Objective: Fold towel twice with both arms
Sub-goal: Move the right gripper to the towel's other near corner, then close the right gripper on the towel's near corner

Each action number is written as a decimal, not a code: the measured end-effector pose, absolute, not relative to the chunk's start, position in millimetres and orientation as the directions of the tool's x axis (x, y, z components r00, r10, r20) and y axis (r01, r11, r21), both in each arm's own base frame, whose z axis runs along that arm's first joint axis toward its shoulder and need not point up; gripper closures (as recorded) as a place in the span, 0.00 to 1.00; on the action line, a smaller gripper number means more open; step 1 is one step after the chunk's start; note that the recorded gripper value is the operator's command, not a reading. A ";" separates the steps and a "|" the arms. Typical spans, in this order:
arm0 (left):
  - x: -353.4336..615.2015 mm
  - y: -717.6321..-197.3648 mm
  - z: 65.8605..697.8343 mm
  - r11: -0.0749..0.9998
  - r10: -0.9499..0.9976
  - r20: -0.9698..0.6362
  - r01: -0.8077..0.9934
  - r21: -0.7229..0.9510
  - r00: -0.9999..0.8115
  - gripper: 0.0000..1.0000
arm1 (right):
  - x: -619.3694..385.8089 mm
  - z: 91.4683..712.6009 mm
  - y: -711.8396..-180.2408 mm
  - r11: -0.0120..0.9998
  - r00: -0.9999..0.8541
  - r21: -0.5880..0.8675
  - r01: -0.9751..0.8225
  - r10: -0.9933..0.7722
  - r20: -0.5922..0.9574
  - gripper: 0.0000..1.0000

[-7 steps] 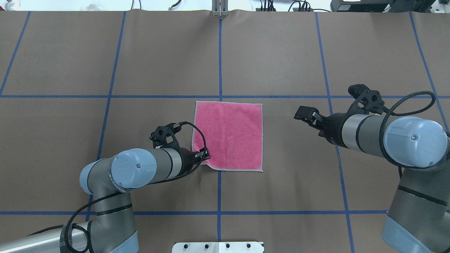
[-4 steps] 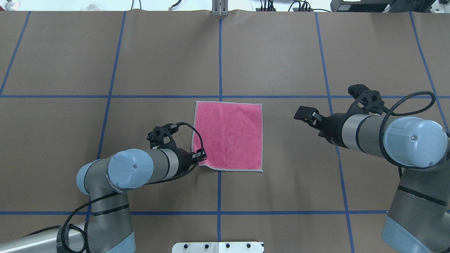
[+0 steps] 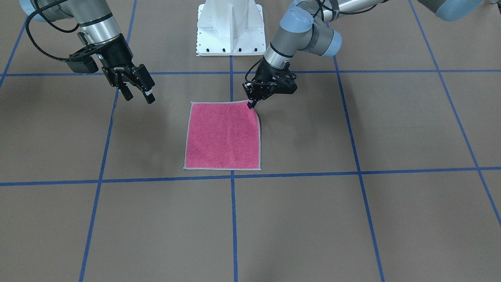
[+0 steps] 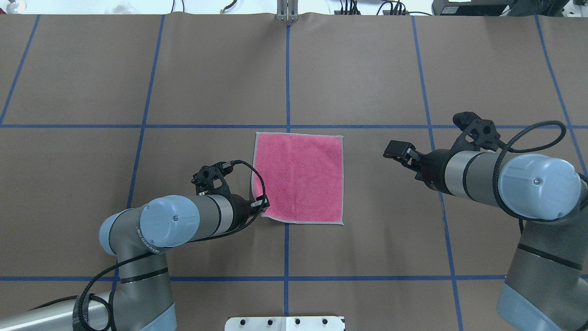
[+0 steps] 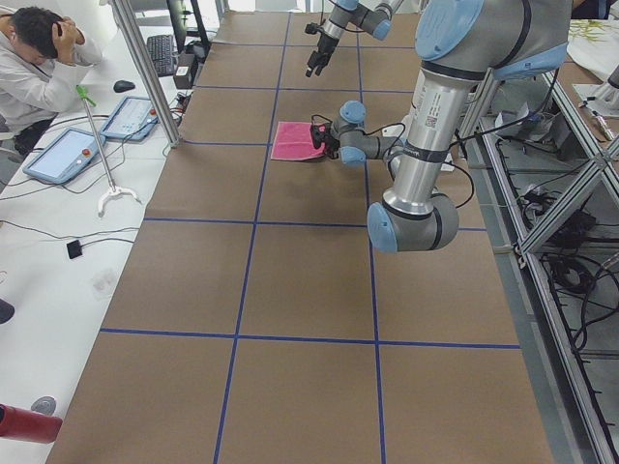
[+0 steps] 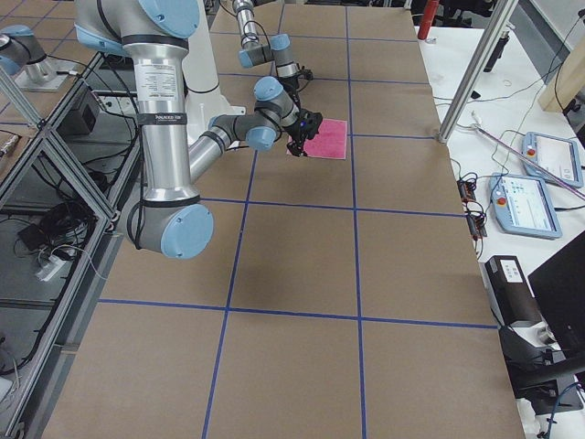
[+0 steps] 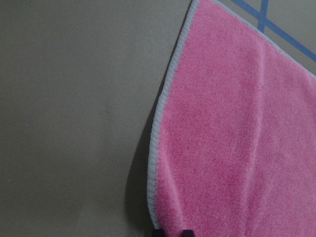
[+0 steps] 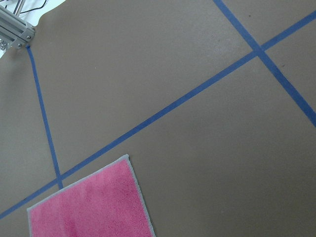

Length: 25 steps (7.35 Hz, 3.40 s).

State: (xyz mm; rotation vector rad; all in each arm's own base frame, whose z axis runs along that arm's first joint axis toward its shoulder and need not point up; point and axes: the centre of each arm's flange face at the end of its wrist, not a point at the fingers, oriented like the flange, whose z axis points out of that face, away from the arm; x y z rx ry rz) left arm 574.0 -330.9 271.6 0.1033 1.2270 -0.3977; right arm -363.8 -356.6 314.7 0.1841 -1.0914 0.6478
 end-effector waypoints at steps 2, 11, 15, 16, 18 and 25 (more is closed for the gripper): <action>573.5 -331.6 270.6 0.932 -0.218 -0.934 0.345 -0.112 0.285 0.97 | -389.0 320.8 -351.3 0.800 0.317 -0.148 -0.581 0.390 0.865 0.04; 574.1 -331.1 272.2 0.933 -0.210 -0.934 0.343 -0.103 0.290 0.97 | -525.7 289.6 -315.9 0.651 0.227 -0.382 -0.656 0.652 0.723 0.33; 574.8 -329.8 273.0 0.934 -0.210 -0.933 0.343 -0.103 0.292 0.97 | -546.2 296.8 -286.7 0.640 0.263 -0.360 -0.679 0.670 0.694 0.46; 575.0 -329.3 273.0 0.934 -0.209 -0.933 0.342 -0.103 0.292 0.97 | -548.7 298.7 -284.7 0.641 0.269 -0.354 -0.681 0.669 0.693 0.46; 575.2 -328.9 273.1 0.934 -0.209 -0.933 0.342 -0.103 0.292 0.97 | -553.6 301.9 -282.9 0.642 0.277 -0.346 -0.685 0.668 0.691 0.44; 575.4 -328.9 272.1 0.934 -0.209 -0.934 0.341 -0.103 0.291 0.97 | -559.9 306.1 -280.4 0.645 0.290 -0.336 -0.686 0.666 0.688 0.63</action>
